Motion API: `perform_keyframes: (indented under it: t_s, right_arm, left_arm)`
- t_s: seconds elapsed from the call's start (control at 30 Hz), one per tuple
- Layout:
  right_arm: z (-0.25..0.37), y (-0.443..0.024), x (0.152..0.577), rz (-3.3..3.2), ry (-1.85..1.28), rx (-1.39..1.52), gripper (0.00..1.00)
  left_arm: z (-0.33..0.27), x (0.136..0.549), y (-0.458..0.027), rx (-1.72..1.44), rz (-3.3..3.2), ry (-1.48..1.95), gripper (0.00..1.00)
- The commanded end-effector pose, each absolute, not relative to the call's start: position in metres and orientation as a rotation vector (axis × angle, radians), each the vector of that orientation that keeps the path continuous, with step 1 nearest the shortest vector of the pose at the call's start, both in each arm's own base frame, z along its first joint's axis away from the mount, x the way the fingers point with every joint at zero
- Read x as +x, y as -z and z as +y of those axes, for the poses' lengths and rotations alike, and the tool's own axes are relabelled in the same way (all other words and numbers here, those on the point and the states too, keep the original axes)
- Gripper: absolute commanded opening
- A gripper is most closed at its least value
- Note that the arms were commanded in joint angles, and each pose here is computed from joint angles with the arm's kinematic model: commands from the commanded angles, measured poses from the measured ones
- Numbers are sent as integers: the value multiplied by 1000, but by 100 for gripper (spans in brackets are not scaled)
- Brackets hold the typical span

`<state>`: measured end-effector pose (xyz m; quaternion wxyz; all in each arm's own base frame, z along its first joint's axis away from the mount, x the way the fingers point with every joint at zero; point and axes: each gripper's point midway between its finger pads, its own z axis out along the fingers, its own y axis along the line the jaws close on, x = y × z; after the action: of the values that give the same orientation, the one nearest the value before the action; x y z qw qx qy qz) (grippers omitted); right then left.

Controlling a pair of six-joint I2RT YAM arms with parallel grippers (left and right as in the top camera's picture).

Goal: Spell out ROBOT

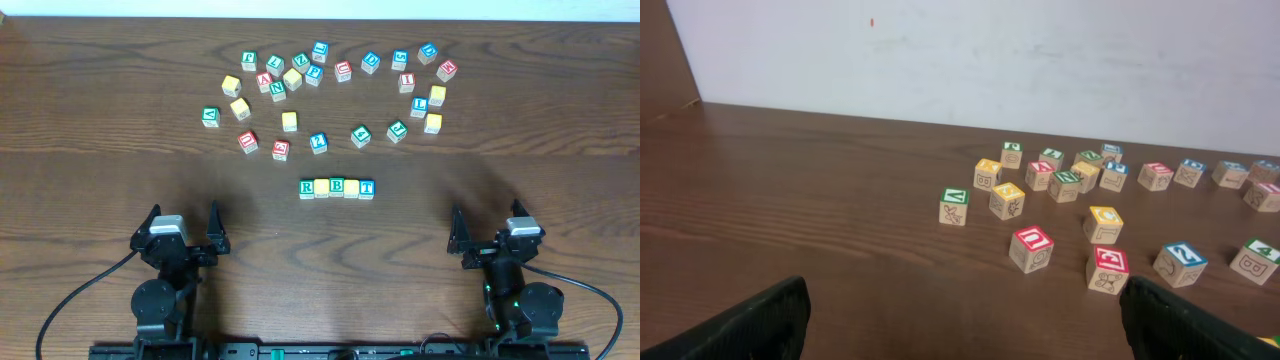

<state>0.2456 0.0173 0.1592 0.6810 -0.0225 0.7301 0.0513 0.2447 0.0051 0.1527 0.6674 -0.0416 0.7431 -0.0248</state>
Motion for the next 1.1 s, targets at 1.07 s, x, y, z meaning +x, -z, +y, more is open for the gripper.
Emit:
perform_keyframes:
  t_s: [1.07]
  right_arm:
    - [18, -158, 245, 1638, -105, -65, 99]
  left_arm:
    - [1, 244, -138, -33, 1721, 41, 98]
